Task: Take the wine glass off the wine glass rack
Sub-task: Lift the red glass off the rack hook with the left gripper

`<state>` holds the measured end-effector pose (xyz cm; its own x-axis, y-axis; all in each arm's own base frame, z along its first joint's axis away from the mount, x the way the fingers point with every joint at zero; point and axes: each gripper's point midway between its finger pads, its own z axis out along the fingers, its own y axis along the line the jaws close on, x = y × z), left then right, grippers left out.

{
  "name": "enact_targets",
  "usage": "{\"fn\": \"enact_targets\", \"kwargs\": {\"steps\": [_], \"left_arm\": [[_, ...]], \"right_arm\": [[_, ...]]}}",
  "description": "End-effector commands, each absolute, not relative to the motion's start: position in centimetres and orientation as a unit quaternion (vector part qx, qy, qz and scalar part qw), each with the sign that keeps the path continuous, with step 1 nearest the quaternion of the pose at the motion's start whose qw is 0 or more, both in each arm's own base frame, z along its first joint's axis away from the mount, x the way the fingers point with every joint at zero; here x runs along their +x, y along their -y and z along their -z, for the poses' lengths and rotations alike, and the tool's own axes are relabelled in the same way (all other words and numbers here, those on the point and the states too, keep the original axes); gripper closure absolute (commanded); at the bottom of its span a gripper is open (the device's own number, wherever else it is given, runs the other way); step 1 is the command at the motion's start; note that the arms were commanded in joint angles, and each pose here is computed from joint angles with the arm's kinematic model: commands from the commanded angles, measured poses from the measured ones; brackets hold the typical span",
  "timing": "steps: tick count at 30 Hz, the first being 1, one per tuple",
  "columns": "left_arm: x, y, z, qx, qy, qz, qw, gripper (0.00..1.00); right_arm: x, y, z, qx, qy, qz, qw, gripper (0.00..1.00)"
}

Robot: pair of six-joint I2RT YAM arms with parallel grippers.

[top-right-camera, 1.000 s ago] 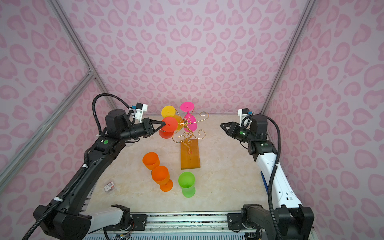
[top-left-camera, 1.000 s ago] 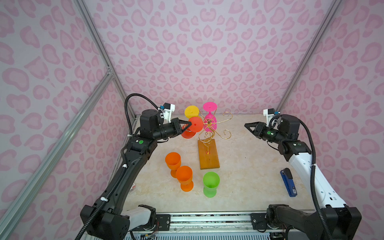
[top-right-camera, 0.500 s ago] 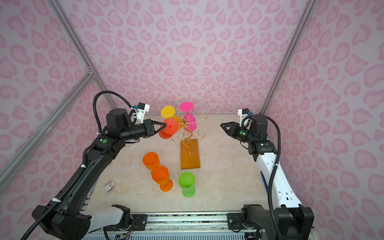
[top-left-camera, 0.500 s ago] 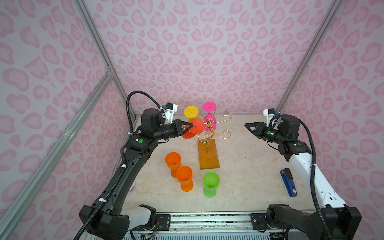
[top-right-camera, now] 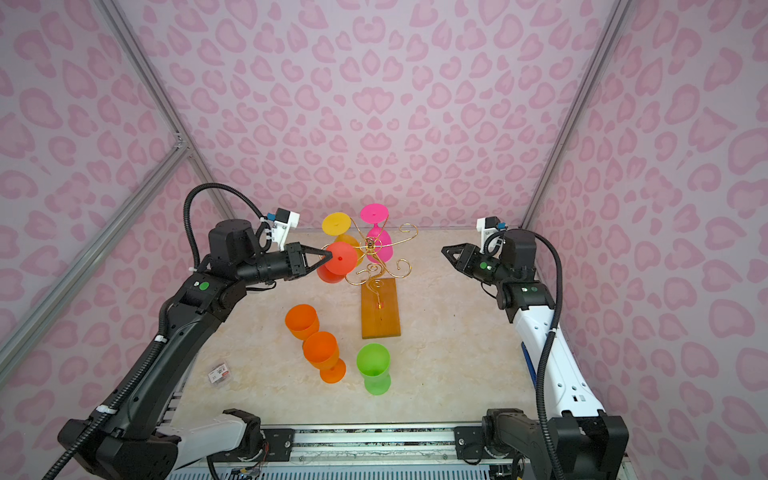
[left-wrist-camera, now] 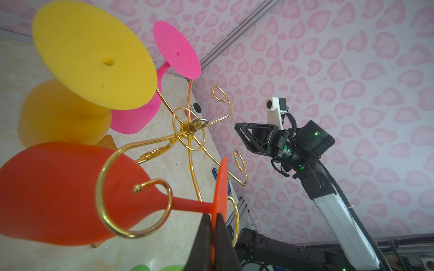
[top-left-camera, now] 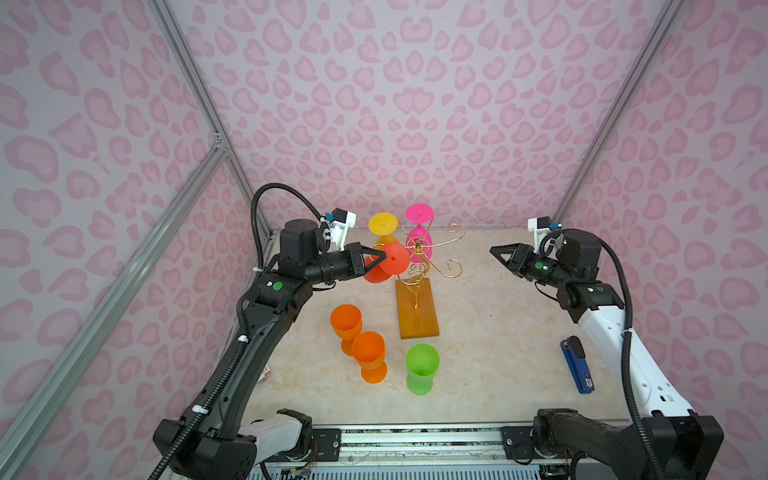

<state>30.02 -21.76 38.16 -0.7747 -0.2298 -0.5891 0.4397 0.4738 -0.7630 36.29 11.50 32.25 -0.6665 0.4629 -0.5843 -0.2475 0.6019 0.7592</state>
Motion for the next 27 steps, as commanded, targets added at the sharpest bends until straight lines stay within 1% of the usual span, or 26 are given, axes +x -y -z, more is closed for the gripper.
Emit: {"fn": "enact_targets", "kwargs": {"steps": [1, 4, 5, 11, 15, 22, 27], "left_arm": [[29.4, 21.7, -38.9, 0.081, -0.785, 0.511, 0.341, 0.98], [28.9, 21.6, -39.4, 0.084, -0.781, 0.516, 0.342, 0.98], [28.7, 21.6, -38.4, 0.08, -0.786, 0.515, 0.332, 0.98], [27.3, 21.3, -38.0, 0.078, -0.785, 0.52, 0.328, 0.98], [25.7, 20.7, -38.3, 0.075, -0.78, 0.525, 0.331, 0.98], [21.6, 19.8, -41.2, 0.1, -0.761, 0.538, 0.348, 0.98], [18.2, 19.0, -45.3, 0.13, -0.731, 0.549, 0.383, 0.98]], "right_arm": [[36.2, -11.5, -32.6, 0.059, -0.796, -0.441, 0.41, 0.7], [36.2, -11.5, -32.6, 0.059, -0.796, -0.441, 0.411, 0.7], [36.2, -11.4, -32.5, 0.06, -0.796, -0.441, 0.41, 0.7], [36.2, -11.5, -32.7, 0.059, -0.794, -0.443, 0.412, 0.7], [36.2, -11.5, -32.9, 0.058, -0.793, -0.444, 0.412, 0.7], [36.3, -11.6, -33.4, 0.054, -0.789, -0.45, 0.415, 0.7], [36.2, -11.8, -34.3, 0.05, -0.782, -0.456, 0.422, 0.7]]}}
